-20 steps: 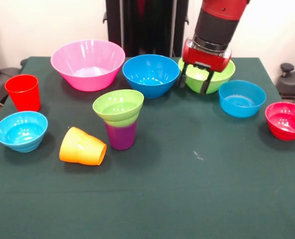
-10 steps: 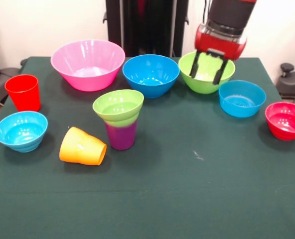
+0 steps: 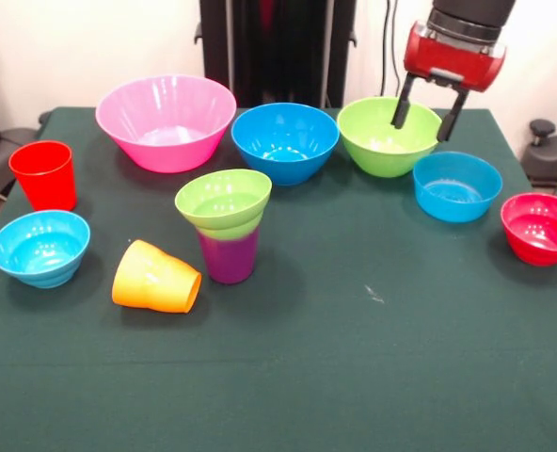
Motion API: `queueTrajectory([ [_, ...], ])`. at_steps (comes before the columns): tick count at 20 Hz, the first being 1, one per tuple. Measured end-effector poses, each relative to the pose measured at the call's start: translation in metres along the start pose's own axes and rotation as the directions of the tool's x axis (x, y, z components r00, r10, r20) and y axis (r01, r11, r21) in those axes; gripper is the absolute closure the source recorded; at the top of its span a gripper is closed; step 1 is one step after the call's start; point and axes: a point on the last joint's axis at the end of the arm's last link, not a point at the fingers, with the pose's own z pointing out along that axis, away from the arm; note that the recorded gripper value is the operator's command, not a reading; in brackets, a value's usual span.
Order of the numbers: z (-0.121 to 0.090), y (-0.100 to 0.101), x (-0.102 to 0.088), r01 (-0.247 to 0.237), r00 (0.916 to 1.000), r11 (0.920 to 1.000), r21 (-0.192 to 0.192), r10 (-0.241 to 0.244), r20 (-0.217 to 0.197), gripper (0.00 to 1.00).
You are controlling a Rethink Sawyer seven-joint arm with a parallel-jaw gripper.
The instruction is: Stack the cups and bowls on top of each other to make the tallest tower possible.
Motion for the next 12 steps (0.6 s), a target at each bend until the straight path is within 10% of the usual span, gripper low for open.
queueTrajectory([
  [12,0.022,-0.010,0.038,0.033,0.9991,0.9990,0.032,-0.032,-0.029,0.00],
])
